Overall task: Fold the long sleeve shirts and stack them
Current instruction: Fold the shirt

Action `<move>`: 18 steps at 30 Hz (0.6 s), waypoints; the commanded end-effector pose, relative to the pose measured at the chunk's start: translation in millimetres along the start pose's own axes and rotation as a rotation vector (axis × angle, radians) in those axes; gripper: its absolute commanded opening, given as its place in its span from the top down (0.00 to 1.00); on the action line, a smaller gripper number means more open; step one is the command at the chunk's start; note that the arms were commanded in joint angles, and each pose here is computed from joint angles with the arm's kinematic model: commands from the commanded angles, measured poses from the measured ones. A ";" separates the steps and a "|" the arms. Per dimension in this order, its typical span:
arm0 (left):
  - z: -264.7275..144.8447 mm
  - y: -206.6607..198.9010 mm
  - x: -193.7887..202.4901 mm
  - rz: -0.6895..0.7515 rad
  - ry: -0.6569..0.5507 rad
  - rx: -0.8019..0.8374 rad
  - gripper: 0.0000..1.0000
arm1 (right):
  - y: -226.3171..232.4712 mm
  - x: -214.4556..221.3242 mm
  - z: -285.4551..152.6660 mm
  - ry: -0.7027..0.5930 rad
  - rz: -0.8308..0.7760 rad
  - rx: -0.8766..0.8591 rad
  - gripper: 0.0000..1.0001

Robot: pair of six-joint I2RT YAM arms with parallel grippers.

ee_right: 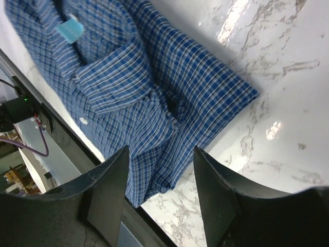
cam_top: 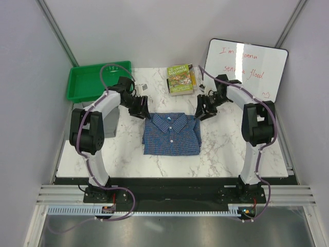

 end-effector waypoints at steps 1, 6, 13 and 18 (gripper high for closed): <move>10.7 4.7 -19.3 -0.017 -0.034 0.032 0.46 | -0.6 -17.7 15.6 -0.014 -0.003 0.016 0.38; 15.8 7.5 -21.3 -0.028 -0.028 0.036 0.46 | 2.1 -18.3 28.5 0.008 -0.013 0.010 0.38; 22.4 11.7 -15.6 -0.042 -0.006 0.037 0.52 | 6.0 -20.5 30.2 0.012 -0.024 -0.017 0.60; 20.0 5.2 -19.8 -0.034 -0.021 0.080 0.66 | 9.4 -24.4 24.5 0.006 -0.064 -0.019 0.85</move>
Point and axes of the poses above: each gripper's point midway between its finger pads, its own z axis out along the fingers, its own y axis along the line the jaws close on, x = y × z, the point moved 4 cm from there along -z, back along the fingers, and after that the axes turned 9 degrees about z, right-handed, at the moved point
